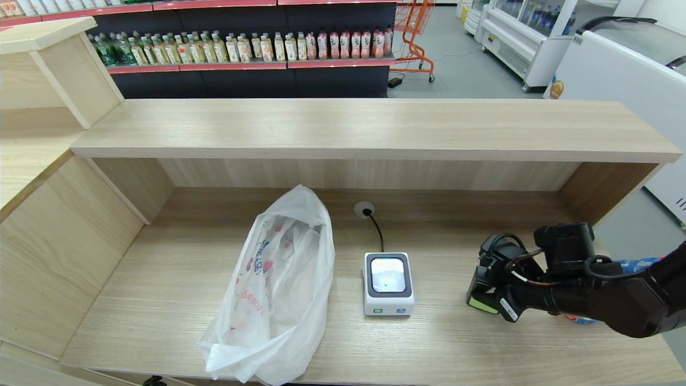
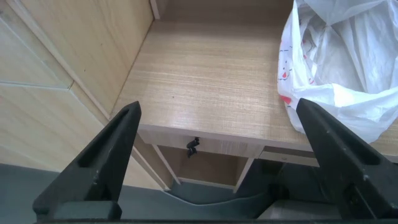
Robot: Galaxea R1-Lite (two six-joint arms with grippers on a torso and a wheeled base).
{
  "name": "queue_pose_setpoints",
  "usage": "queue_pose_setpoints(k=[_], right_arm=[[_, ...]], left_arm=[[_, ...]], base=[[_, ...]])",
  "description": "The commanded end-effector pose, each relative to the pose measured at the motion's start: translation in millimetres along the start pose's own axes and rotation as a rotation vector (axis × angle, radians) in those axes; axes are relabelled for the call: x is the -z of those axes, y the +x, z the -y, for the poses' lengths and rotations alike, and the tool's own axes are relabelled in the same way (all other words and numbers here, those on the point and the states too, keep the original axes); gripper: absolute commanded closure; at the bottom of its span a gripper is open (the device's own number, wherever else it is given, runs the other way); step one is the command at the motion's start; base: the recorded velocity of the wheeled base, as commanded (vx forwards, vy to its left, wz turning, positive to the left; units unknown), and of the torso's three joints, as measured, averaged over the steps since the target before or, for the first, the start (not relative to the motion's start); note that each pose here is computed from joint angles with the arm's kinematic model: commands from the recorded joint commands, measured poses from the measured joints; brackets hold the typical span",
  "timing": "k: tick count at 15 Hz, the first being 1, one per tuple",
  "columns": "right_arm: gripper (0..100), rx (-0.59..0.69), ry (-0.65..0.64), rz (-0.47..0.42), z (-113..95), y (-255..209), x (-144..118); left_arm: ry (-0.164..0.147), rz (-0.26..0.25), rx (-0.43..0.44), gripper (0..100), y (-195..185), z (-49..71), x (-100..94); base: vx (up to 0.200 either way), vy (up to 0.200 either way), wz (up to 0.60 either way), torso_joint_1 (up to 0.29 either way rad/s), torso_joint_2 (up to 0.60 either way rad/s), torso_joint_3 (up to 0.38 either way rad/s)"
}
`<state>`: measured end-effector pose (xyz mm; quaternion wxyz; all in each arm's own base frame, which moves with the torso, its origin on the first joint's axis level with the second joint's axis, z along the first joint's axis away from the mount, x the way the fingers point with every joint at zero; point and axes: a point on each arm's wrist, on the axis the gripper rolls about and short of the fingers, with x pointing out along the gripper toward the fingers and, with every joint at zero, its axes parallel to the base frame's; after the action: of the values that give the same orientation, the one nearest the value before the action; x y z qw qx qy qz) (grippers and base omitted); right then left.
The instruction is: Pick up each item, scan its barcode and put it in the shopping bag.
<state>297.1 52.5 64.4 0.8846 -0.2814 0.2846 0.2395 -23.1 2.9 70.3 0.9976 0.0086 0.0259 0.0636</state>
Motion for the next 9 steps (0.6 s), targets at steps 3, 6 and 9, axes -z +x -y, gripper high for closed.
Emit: queue_pose_setpoints(k=[3,6,9], right_arm=[[100,0.007,-0.002,0.013,1.1,4.8,-0.3],[100,0.075,0.000,0.138,7.0,-19.1,-15.3],[100,0.114,0.211,0.318,11.8,-82.4,-16.5]], left_arm=[[0.000,0.000,-0.001,0,0.0,0.0,0.0],[0.000,0.000,-0.003,0,0.0,0.0,0.0],[0.000,0.000,-0.001,0,0.0,0.0,0.0]], base=[[0.000,0.000,0.00,0.000,0.00,0.000],[0.000,0.000,0.00,0.000,0.00,0.000],[0.000,0.000,0.00,0.000,0.00,0.000]])
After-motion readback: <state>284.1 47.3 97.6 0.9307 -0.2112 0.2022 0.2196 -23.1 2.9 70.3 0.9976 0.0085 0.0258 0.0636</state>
